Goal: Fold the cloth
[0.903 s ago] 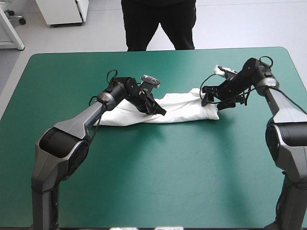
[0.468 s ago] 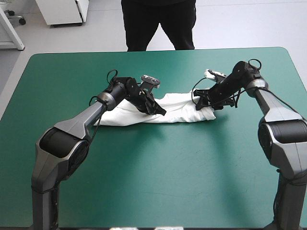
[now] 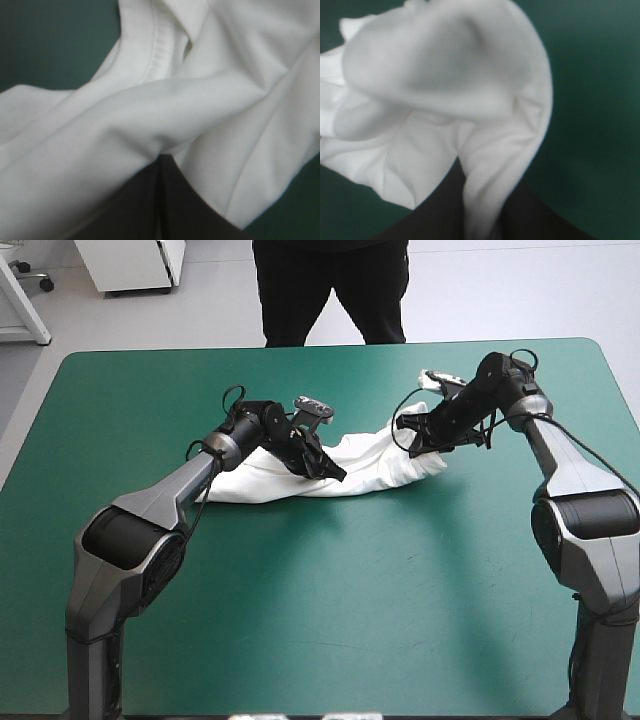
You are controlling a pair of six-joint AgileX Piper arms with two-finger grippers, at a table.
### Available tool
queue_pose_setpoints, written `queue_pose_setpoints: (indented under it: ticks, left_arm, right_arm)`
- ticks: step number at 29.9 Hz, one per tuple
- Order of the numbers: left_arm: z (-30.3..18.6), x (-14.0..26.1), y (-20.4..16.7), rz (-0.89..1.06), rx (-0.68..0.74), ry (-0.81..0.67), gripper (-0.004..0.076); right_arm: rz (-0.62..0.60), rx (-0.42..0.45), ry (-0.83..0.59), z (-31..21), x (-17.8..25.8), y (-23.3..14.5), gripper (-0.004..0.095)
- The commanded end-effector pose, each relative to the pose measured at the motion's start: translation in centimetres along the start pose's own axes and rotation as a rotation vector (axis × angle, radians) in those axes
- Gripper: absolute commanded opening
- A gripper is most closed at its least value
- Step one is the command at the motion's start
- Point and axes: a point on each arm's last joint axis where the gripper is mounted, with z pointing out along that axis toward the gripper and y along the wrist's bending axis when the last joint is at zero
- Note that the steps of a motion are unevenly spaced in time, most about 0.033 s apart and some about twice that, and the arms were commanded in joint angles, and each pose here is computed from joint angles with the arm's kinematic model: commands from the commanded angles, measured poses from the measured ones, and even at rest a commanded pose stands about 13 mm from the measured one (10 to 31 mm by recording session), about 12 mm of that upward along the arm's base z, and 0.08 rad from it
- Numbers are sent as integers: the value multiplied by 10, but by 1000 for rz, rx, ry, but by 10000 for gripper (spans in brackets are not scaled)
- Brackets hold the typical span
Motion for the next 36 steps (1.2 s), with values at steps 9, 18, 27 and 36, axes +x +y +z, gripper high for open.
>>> queue_pose_setpoints:
  ticks: [9,18,27,36]
  left_arm:
    - [-28,-13,-8,13,1,-86,-9]
    - [-28,-13,-7,9,-2,-89,-9]
    - [-142,-3,21,-92,-40,-158,-9]
    - [-212,65,18,-104,-132,-68,-9]
  right_arm:
    - [-168,-249,-289,-112,-4,98,-15]
    - [-214,-230,-302,-118,2,115,-15]
    - [-241,-190,-308,-118,2,112,-15]
    - [-296,-231,-282,-110,9,134,-15]
